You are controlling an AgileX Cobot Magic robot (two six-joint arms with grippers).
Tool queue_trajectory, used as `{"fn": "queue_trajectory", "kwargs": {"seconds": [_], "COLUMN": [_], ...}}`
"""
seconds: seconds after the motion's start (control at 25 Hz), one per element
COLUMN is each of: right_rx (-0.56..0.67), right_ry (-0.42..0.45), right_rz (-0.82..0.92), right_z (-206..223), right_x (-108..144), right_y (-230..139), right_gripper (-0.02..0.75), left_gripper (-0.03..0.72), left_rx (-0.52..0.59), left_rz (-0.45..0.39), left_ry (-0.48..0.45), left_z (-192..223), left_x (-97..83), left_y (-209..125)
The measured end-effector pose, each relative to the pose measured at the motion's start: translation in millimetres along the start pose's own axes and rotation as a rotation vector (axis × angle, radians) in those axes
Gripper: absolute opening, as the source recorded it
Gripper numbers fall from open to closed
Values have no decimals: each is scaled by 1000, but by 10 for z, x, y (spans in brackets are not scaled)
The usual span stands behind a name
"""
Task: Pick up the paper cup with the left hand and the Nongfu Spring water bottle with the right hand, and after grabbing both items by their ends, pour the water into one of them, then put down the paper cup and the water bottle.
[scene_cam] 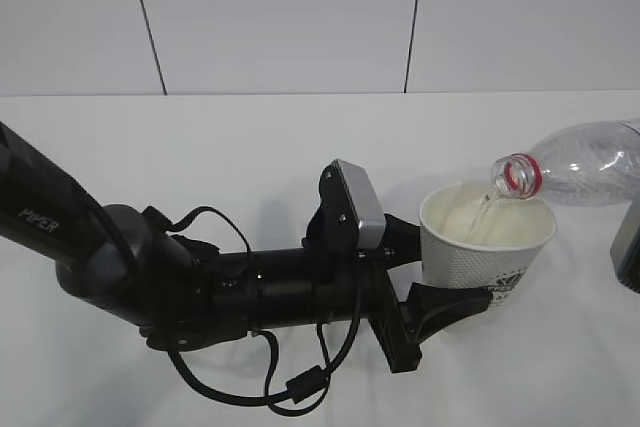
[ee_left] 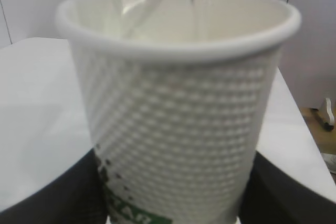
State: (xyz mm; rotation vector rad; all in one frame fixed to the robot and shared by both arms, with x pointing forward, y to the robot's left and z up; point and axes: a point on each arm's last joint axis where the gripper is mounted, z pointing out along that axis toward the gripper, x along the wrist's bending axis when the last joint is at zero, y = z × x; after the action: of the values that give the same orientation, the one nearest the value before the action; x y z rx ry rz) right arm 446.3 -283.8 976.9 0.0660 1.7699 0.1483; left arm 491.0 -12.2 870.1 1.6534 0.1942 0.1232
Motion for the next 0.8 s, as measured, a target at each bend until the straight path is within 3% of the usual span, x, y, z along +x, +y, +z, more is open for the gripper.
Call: {"fn": "queue_trajectory", "kwargs": {"seconds": [0.8], "right_rx": [1], "right_ry": [0], "right_rz": [-1], "right_z": [0], "right_x": [0], "right_y": [-1], "right_gripper": [450], "left_gripper": [480], "left_rx": [0], "left_rz": [0], "left_ry": [0], "left_z": [0], "left_x": [0], "left_y": [0]}}
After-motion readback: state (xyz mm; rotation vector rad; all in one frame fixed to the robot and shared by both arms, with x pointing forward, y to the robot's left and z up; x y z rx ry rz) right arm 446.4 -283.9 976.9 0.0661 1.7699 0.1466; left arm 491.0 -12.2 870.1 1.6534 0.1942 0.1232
